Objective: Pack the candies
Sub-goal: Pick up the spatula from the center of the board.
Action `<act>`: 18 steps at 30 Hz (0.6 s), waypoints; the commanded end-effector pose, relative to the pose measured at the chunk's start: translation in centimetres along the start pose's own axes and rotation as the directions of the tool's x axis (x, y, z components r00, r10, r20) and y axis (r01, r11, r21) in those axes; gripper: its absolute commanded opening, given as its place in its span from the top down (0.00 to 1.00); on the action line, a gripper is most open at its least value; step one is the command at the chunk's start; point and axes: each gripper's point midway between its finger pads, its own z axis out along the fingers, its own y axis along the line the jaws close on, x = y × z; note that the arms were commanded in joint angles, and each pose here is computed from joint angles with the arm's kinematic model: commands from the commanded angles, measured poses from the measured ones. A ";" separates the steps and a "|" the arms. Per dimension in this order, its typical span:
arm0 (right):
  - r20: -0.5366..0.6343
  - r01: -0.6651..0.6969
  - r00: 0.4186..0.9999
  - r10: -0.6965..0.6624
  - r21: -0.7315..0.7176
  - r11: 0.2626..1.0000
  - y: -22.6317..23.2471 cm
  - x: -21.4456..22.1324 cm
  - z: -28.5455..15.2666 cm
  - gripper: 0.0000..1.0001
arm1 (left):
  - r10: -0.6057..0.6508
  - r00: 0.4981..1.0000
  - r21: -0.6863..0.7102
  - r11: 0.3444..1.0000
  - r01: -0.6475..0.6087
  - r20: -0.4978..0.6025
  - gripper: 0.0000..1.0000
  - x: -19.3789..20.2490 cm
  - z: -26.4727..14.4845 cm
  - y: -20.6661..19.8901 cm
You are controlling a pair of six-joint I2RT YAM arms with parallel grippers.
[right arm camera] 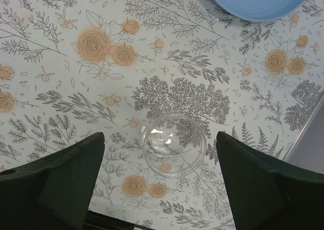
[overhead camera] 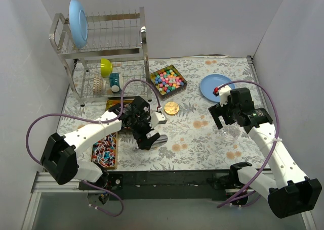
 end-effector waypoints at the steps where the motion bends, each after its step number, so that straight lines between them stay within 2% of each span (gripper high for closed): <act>1: 0.061 0.022 0.998 -0.023 0.027 0.999 -0.8 -1.8 -1.1 0.02 | 0.025 0.999 0.082 0.996 -0.028 0.041 0.02 -1.0 -0.5 -3.7; 6: 0.069 0.164 0.984 -0.163 -0.011 0.986 -0.4 -1.7 -1.1 0.02 | 0.126 0.991 0.090 0.988 -0.123 -0.032 0.02 0.7 0.4 -5.2; 13: 0.095 0.143 0.987 -0.132 -0.119 0.983 1.5 -2.0 -0.7 0.02 | 0.220 0.958 0.103 0.973 -0.204 -0.186 0.02 3.6 1.5 -6.3; 18: 0.090 0.138 0.988 -0.126 -0.132 0.982 1.7 -2.3 -0.2 0.02 | 0.227 0.961 0.050 0.974 -0.222 -0.159 0.02 2.5 1.9 -5.7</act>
